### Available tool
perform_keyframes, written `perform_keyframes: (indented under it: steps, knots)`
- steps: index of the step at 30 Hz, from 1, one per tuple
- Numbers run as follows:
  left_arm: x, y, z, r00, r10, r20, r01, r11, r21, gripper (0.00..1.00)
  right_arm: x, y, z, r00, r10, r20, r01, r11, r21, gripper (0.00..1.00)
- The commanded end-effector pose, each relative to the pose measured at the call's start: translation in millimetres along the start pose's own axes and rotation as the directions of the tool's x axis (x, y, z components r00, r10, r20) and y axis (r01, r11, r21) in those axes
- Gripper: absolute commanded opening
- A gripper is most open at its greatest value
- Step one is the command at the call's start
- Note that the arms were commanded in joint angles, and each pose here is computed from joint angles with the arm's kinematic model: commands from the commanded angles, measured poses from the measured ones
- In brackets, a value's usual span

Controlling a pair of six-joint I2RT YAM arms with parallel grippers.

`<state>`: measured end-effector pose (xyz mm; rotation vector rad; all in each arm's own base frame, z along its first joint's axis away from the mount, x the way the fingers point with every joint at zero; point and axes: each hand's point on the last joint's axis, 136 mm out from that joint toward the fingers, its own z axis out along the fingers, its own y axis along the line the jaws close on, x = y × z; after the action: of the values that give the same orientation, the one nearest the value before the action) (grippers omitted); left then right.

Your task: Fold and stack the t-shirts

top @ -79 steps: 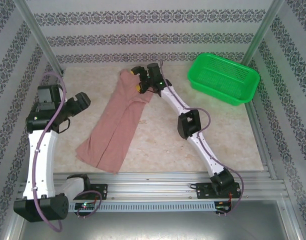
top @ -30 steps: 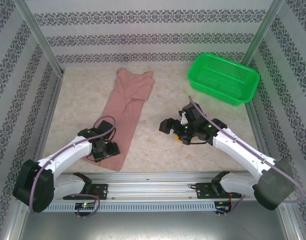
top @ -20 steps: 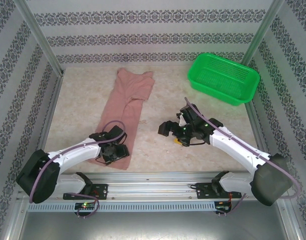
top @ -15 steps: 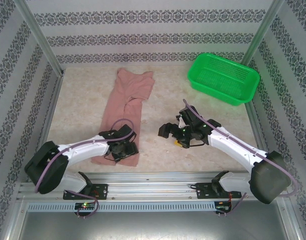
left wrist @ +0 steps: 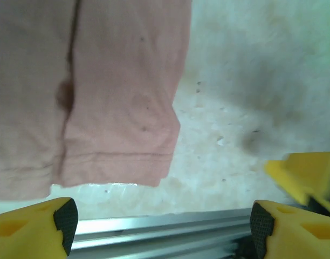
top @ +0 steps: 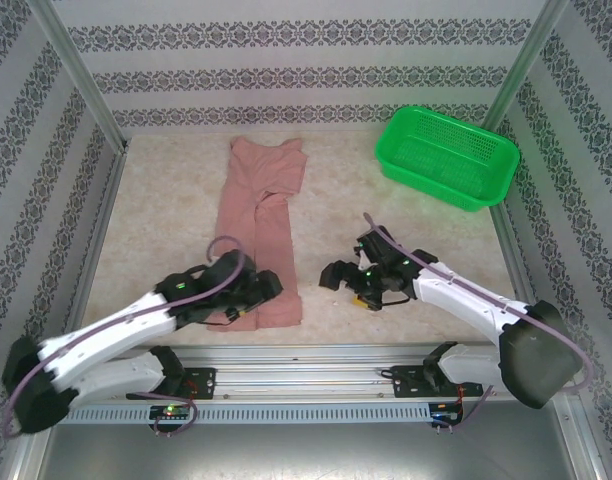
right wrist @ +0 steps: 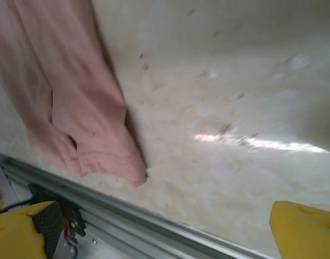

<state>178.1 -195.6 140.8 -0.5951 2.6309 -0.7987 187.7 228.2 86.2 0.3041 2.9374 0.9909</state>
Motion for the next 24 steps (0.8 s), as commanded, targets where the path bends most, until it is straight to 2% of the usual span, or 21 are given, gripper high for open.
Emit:
perform_keyframes:
  steps: [1,3,5,9,14,24]
  knots:
    - [1.1,90.3,-23.5,0.993,-0.091,0.073,0.106,0.967,-0.233,0.84,7.7,24.7,17.1,0.999,-0.033,-0.019,0.032,0.998,-0.051,0.97]
    - [3.7,110.0,-23.6,0.987,-0.144,0.077,0.158,0.961,-0.228,0.83,13.7,35.6,29.2,0.998,-0.054,-0.036,0.052,0.997,-0.056,0.93]
    - [6.1,131.7,-22.2,0.983,-0.163,0.083,0.181,0.941,-0.286,0.83,18.9,45.0,39.8,0.995,-0.079,-0.064,0.076,0.995,-0.059,0.88]
    - [2.8,152.9,-17.3,0.976,-0.186,0.113,0.214,0.915,-0.341,0.81,30.3,57.7,60.3,0.983,-0.121,-0.136,0.116,0.992,-0.041,0.81]
    - [-8.8,162.8,-17.9,0.965,-0.208,0.157,0.251,0.905,-0.342,0.79,39.3,57.1,80.0,0.976,-0.136,-0.172,0.137,0.991,-0.002,0.75]
    - [-12.3,160.9,21.7,0.969,-0.237,0.077,0.249,0.918,-0.31,0.75,41.5,45.2,102.6,0.972,-0.13,-0.197,0.144,0.988,0.059,0.68]
